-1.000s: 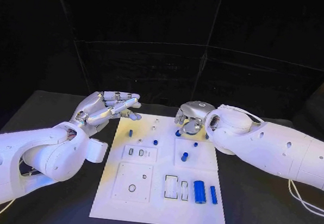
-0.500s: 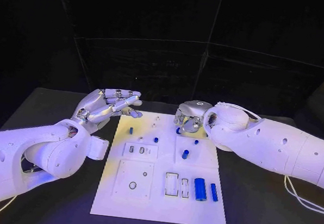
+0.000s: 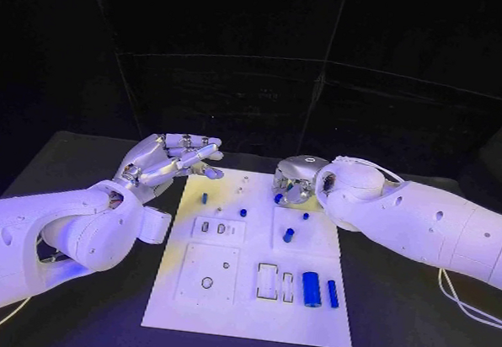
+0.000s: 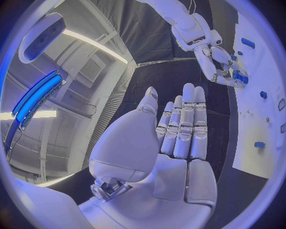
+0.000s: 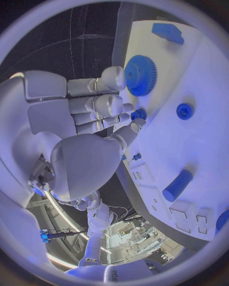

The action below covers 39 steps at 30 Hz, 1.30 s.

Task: Assemble the parts on the task board

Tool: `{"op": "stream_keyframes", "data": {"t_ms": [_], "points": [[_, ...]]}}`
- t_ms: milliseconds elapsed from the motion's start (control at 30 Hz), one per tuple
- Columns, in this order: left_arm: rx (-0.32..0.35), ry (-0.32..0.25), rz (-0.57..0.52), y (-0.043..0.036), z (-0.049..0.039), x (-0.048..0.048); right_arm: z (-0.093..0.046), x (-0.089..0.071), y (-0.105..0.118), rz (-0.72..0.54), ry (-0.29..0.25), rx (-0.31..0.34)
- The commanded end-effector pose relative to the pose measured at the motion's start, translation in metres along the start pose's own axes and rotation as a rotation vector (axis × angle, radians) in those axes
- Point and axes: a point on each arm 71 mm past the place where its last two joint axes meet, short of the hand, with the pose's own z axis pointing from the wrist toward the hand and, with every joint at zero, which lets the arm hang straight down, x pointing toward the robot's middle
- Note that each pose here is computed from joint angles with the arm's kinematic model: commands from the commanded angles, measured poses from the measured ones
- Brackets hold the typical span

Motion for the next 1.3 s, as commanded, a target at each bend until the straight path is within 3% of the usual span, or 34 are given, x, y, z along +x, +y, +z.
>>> {"op": "stream_keyframes", "data": {"t_ms": [33, 867, 1300], "points": [[0.008, 0.018, -0.004, -0.0012, 0.0006, 0.0017, 0.0005, 0.0017, -0.0001, -0.006, 0.030, 0.001], [0.007, 0.024, -0.008, -0.0009, 0.0013, 0.0032, 0.0058, 0.0045, 0.0004, 0.001, 0.026, 0.000], [0.005, 0.021, -0.006, -0.0009, 0.0008, 0.0010, 0.0011, -0.0047, 0.0067, 0.034, -0.106, -0.032]]}}
